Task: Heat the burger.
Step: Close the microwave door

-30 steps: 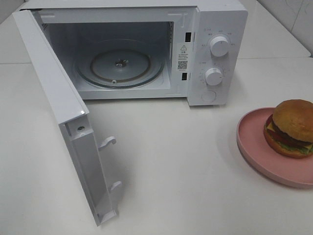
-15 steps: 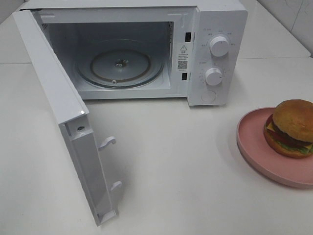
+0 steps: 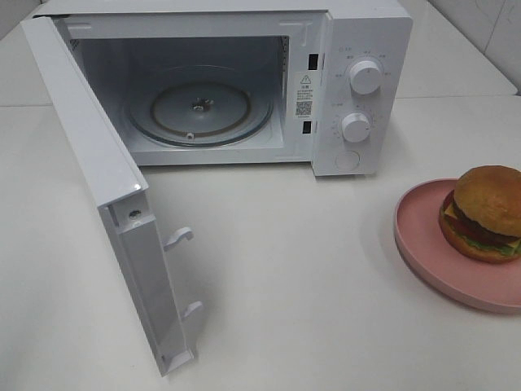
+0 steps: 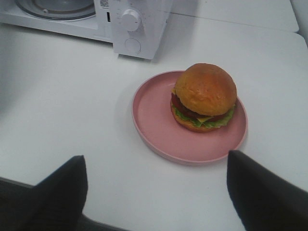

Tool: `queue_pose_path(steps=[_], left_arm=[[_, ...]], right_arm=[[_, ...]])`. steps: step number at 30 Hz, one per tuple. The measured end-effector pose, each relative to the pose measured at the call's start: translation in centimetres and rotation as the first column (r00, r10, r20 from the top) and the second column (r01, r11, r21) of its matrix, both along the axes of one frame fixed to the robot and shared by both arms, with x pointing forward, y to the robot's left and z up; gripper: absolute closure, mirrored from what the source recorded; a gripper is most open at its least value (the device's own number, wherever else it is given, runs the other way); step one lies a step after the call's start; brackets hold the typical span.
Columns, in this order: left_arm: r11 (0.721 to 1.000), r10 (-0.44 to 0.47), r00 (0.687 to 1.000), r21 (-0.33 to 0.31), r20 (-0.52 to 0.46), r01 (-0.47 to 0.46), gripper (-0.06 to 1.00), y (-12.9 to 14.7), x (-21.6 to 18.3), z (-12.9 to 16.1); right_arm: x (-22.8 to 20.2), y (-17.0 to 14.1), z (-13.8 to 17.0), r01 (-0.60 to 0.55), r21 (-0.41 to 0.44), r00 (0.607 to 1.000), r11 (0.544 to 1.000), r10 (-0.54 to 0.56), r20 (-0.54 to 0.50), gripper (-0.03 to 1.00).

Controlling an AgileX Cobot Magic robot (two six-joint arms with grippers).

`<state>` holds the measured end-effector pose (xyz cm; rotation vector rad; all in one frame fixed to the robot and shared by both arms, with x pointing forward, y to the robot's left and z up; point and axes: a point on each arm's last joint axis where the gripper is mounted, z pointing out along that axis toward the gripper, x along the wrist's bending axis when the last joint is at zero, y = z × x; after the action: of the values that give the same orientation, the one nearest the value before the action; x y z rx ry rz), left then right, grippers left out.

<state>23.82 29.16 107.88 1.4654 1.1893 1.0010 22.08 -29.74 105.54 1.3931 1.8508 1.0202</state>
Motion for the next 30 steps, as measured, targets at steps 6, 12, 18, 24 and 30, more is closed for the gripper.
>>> queue_pose_path(steps=[6,12,18,24,30], left_arm=[[1.0,0.006,1.0,-0.002,-0.025,-0.006,0.94,-0.1,1.5,0.4],[1.0,0.015,0.993,0.002,-0.121,-0.015,0.94,-0.2,4.6,0.4],[0.999,0.038,0.988,-0.002,-0.152,-0.038,0.94,-0.3,8.7,0.5],[0.998,0.049,0.98,0.037,-0.194,-0.042,0.94,-0.5,12.6,-0.3],[0.996,0.061,0.981,0.069,-0.186,-0.049,0.94,-0.5,15.7,-1.1]], right_arm=[[0.4,0.2,-0.1,-0.016,0.007,0.999,1.0,0.016,0.03,0.24],[0.8,0.3,-0.5,-0.017,0.013,0.999,1.0,0.016,0.039,0.24],[0.8,0.3,-0.5,-0.016,0.015,0.999,1.0,0.016,0.044,0.24],[0.9,0.3,-0.5,-0.016,0.015,0.999,1.0,0.016,0.045,0.25],[0.9,0.3,-0.5,-0.016,0.015,0.999,1.0,0.016,0.045,0.26]])
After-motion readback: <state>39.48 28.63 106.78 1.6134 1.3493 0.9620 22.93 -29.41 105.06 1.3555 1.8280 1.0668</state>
